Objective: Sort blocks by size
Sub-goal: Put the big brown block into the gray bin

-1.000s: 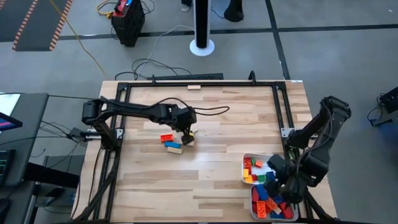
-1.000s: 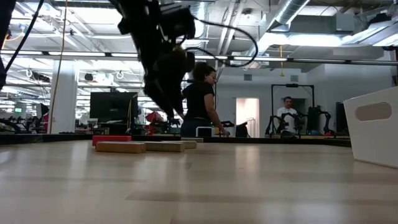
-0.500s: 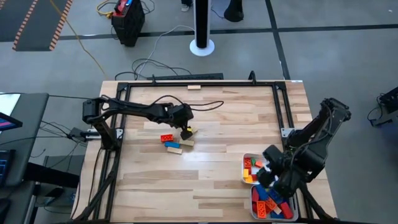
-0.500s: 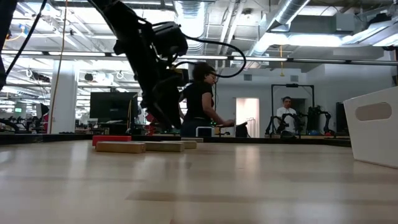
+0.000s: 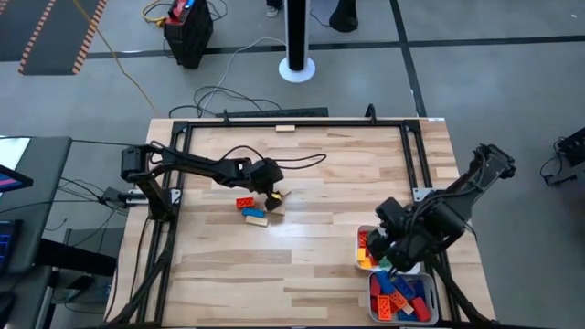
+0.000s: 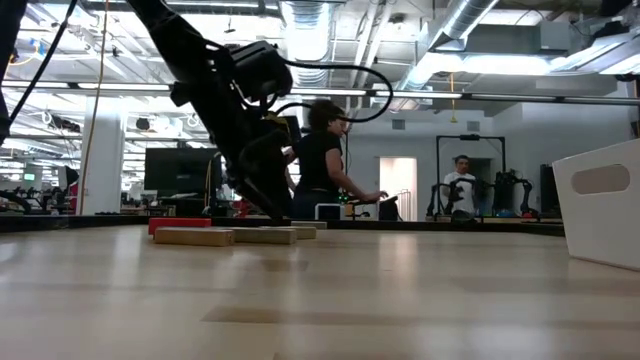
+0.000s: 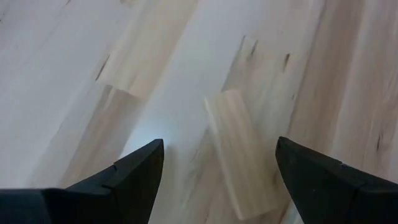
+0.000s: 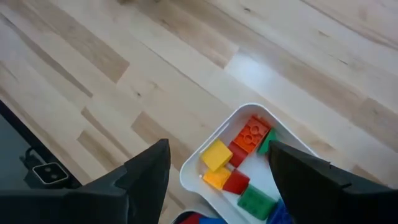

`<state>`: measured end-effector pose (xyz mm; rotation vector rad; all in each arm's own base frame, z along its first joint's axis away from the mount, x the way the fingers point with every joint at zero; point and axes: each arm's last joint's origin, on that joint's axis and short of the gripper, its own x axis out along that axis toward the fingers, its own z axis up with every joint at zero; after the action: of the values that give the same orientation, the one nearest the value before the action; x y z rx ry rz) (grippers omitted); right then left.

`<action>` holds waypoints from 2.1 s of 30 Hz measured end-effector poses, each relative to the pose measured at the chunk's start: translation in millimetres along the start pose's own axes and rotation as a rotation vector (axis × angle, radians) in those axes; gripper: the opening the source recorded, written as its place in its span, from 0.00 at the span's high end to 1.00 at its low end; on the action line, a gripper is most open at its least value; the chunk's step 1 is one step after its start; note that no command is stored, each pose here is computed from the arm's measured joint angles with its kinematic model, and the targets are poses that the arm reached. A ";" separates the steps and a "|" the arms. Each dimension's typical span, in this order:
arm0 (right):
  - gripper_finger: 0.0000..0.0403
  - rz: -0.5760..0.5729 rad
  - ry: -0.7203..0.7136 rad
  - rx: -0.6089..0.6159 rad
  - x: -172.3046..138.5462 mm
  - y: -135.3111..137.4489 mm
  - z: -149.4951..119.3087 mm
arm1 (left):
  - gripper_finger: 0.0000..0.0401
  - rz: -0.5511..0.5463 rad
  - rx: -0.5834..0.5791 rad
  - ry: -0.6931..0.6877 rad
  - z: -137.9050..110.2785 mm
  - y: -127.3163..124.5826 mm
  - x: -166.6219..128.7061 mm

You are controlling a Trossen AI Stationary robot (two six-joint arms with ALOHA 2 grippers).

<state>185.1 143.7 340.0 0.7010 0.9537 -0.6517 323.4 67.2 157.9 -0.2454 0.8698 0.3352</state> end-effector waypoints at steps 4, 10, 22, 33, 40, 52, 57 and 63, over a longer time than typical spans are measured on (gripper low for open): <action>0.27 -0.003 -0.004 -0.004 1.7 0.3 3.9 | 0.25 0.003 0.017 -0.033 -3.6 -5.6 1.5; 0.27 -0.003 -0.004 -0.018 1.6 0.1 4.3 | 0.25 0.009 0.108 -0.041 -6.6 -11.2 11.5; 0.27 0.015 -0.004 -0.013 -1.3 -1.1 5.4 | 0.30 0.026 0.031 -0.001 -14.4 -12.1 26.3; 0.27 0.070 -0.056 -0.115 -5.8 2.6 -0.7 | 0.76 -0.002 -0.045 0.037 -13.2 -15.1 20.4; 0.27 0.156 -0.216 -0.111 -14.2 5.2 5.2 | 0.76 -0.100 -0.008 -0.135 20.4 -23.2 -26.6; 0.27 0.278 -0.344 0.125 6.9 21.5 85.5 | 0.76 -0.113 0.302 -0.622 52.8 -66.1 -109.0; 0.27 0.310 -0.357 0.188 24.5 27.0 115.9 | 0.76 -0.043 0.337 -0.612 55.1 -81.3 -119.9; 0.27 0.354 -0.358 0.214 38.1 33.1 134.1 | 0.76 0.060 0.400 -0.608 59.6 -95.9 -134.7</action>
<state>292.6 53.2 367.9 0.8826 0.4181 -0.5437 321.7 -25.7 307.0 0.2489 0.3273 0.2624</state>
